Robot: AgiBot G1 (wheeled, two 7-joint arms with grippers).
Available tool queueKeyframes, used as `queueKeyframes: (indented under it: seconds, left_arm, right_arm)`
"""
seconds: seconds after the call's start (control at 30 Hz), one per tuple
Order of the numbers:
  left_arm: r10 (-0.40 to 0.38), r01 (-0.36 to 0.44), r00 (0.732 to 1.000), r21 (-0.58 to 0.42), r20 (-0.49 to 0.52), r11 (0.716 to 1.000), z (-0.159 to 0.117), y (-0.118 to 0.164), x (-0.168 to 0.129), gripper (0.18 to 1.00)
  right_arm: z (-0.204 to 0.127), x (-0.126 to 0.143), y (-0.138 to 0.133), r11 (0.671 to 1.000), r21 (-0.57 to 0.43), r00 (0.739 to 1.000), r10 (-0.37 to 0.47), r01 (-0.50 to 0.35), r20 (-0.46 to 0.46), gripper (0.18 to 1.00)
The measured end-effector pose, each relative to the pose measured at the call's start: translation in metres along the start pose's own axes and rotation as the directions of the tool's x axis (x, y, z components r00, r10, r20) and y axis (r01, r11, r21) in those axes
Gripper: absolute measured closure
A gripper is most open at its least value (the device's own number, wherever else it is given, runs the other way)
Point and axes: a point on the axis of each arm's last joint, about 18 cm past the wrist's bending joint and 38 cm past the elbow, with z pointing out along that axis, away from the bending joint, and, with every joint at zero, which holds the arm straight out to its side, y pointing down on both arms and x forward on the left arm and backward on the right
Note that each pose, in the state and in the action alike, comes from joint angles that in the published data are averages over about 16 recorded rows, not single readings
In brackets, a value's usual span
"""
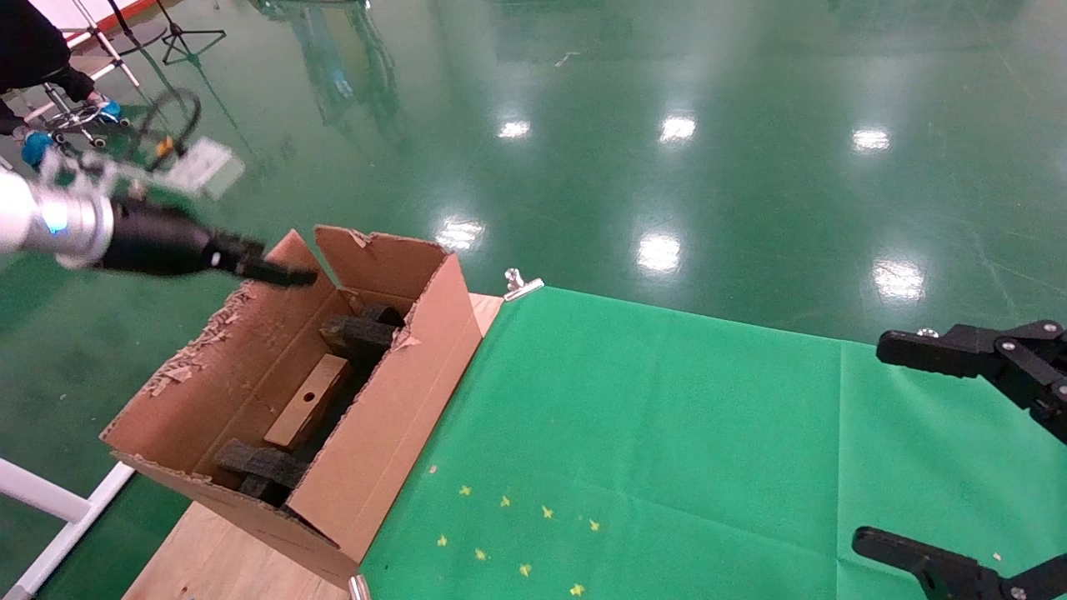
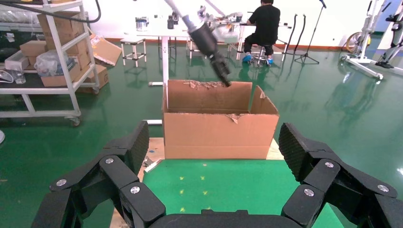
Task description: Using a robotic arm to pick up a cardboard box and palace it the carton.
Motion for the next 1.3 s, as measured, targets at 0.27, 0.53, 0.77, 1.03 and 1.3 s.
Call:
queueKeyframes:
  seconds: [0.27, 0.53, 0.77, 1.03, 1.3]
  left_arm:
    - [0.036, -0.025, 0.996, 0.121, -0.086, 0.992, -0.022, -0.034, 0.016, 0.225]
    - [0.043, -0.030, 0.994, 0.134, -0.096, 0.991, -0.025, -0.038, 0.019, 0.188]
    - [0.054, -0.038, 0.992, 0.136, -0.111, 0.990, -0.020, -0.037, 0.024, 0.183]
    - [0.110, -0.075, 0.977, 0.190, -0.181, 0.979, -0.008, -0.041, 0.046, 0.183]
    - [0.203, -0.118, 0.937, 0.288, -0.285, 0.950, 0.003, -0.047, 0.084, 0.183]
  right_arm:
    - [0.000, 0.000, 0.000, 1.000, 0.000, 1.000, 0.000, 0.000, 0.000, 0.178]
    - [0.000, 0.000, 0.000, 1.000, 0.000, 1.000, 0.000, 0.000, -0.001, 0.178]
    - [0.000, 0.000, 0.000, 1.000, 0.000, 1.000, 0.000, 0.000, 0.000, 0.178]
    - [0.000, 0.000, 0.000, 1.000, 0.000, 1.000, 0.000, 0.000, 0.000, 0.178]
    - [0.000, 0.000, 0.000, 1.000, 0.000, 1.000, 0.000, 0.000, 0.000, 0.178]
